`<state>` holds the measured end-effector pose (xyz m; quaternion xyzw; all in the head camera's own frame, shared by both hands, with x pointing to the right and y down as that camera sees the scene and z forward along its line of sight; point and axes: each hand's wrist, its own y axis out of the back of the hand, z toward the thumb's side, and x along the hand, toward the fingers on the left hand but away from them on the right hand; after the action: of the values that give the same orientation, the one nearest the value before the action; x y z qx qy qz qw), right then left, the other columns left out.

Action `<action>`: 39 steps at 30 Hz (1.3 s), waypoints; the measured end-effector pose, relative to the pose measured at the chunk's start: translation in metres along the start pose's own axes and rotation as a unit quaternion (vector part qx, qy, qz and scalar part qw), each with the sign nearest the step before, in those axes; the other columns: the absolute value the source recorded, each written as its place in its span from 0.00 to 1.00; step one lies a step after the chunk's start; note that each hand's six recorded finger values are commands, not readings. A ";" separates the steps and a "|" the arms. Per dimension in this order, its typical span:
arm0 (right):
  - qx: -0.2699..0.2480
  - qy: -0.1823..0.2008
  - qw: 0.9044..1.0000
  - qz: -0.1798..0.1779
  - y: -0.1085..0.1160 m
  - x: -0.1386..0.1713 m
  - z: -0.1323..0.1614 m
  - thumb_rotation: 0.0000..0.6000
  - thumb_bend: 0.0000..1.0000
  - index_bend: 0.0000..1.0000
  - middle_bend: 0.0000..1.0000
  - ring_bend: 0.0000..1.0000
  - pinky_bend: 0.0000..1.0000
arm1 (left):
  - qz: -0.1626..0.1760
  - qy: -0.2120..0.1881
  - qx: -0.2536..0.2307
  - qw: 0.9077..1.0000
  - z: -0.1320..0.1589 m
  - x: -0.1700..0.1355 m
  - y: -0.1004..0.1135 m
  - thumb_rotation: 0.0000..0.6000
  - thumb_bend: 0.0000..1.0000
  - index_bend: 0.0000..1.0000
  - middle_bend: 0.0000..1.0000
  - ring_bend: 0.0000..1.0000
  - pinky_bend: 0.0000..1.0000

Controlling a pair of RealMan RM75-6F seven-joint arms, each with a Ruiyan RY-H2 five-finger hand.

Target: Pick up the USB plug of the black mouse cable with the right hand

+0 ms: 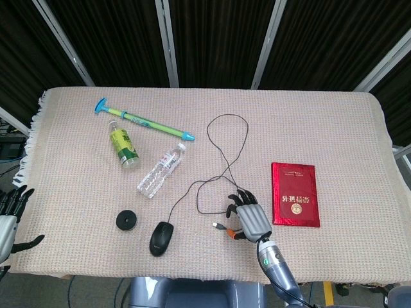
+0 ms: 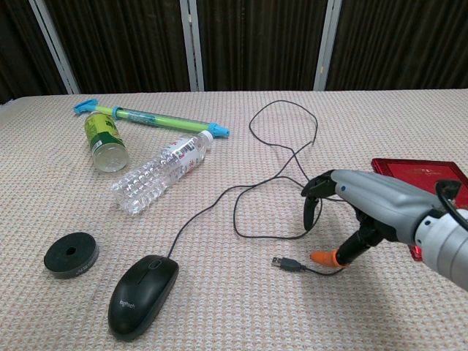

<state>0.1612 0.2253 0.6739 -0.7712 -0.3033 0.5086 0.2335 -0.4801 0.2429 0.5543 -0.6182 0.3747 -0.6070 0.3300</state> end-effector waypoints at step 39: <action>-0.015 -0.040 0.999 0.014 -0.049 -0.018 0.002 1.00 0.28 0.50 0.17 0.00 0.00 | -0.005 0.003 -0.014 1.000 -0.001 0.003 0.000 1.00 0.12 0.05 0.00 0.00 0.00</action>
<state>0.1425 0.2471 0.7173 -0.7579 -0.3092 0.5377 0.2023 -0.4814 0.2408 0.5559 -0.6229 0.3811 -0.6053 0.3168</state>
